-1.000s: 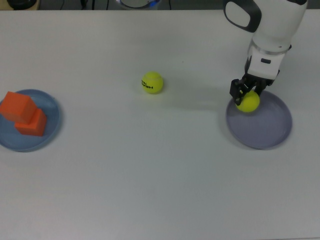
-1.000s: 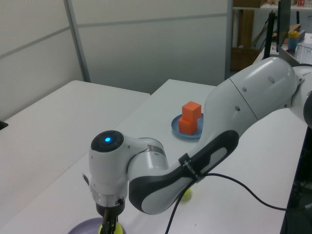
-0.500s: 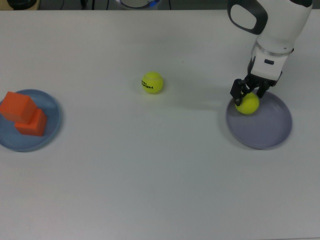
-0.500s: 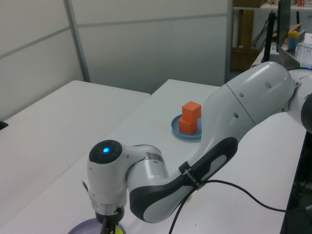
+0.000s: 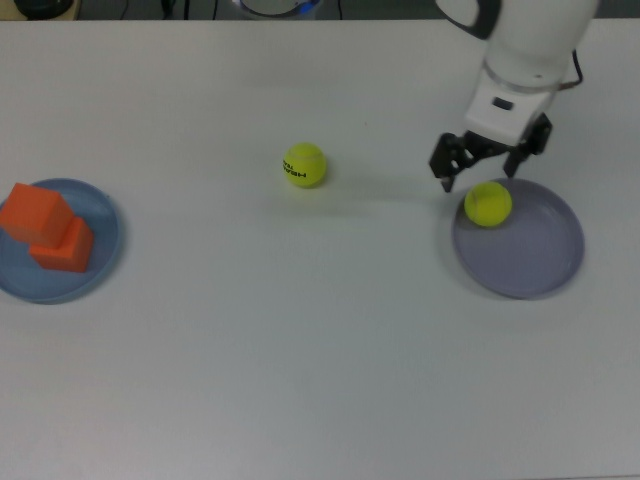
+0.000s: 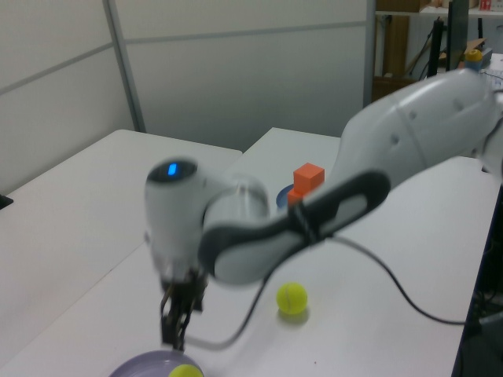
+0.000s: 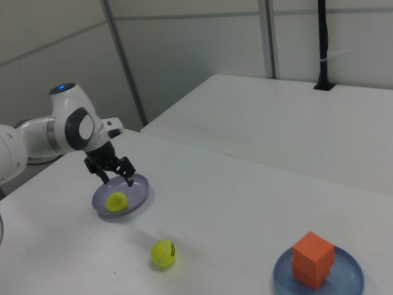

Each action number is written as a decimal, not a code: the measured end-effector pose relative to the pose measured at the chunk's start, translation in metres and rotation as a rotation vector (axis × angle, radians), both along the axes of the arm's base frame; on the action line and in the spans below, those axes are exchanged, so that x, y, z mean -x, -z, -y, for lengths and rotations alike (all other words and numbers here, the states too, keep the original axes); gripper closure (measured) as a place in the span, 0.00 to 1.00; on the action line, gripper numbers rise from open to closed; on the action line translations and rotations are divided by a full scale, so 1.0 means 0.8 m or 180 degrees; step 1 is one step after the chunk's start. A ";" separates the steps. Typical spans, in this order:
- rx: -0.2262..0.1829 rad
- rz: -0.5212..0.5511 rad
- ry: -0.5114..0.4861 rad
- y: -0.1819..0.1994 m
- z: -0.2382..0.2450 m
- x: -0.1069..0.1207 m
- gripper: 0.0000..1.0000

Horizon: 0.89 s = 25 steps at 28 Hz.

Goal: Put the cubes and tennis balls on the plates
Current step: 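Move the gripper to the remaining tennis ball and grasp it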

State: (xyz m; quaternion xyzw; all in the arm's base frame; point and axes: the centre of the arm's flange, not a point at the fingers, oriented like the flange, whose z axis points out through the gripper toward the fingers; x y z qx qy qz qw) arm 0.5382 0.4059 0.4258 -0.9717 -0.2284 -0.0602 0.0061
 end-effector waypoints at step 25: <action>-0.0044 -0.0393 0.0558 0.025 0.267 0.025 0.00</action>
